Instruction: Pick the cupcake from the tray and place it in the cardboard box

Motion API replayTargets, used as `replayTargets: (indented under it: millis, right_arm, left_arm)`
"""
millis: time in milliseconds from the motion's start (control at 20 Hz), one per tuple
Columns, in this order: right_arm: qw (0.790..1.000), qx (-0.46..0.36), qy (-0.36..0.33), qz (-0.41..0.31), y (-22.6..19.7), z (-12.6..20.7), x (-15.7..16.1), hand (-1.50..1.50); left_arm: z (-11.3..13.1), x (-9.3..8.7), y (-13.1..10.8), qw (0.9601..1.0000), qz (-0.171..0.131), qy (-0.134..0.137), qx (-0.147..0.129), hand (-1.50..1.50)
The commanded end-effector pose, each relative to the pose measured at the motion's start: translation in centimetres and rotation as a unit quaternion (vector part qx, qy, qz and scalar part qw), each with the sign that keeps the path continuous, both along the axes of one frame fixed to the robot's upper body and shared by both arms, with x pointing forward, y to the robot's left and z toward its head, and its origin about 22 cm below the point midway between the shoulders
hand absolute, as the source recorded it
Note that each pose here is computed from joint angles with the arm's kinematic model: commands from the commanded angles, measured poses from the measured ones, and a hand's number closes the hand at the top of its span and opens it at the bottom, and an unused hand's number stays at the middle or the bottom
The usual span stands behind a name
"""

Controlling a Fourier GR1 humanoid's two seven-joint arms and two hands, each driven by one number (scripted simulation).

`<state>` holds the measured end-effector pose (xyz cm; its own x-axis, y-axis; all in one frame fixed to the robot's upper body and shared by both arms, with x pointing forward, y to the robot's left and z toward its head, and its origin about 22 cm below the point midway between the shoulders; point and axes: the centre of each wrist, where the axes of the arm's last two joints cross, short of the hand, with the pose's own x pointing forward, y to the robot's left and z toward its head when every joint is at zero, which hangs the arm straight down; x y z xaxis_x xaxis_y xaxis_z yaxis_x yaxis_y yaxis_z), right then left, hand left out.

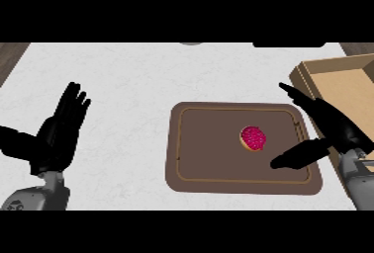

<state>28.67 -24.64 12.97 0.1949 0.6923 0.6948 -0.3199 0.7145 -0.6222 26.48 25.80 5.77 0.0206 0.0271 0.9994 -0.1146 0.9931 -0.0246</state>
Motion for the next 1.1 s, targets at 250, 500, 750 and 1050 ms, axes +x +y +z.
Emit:
replayTargets:
  millis: [250, 500, 750, 1050]
  right_arm:
    - [1.0, 0.006, 0.025, 0.013, 2.2, -2.8, 0.0, -1.5]
    - [1.0, -0.021, 0.01, 0.0, 2.5, -2.3, -0.5, -1.5]
    - [0.999, -0.03, 0.021, -0.005, 1.6, -3.8, 0.1, -1.5]
    - [0.999, -0.025, 0.026, 0.008, 2.2, -4.7, 1.0, -1.5]
  left_arm:
    - [-2.1, 0.0, -0.8, 1.0, 0.001, 0.004, 0.002, 0.0]
    - [-0.2, -0.1, 1.7, 1.0, 0.002, 0.007, 0.002, 0.0]
    - [-0.4, -1.0, -0.2, 0.9999, -0.007, 0.005, -0.01, 0.0]
    - [-0.5, -0.3, 0.5, 1.0, 0.006, -0.003, 0.003, 0.0]
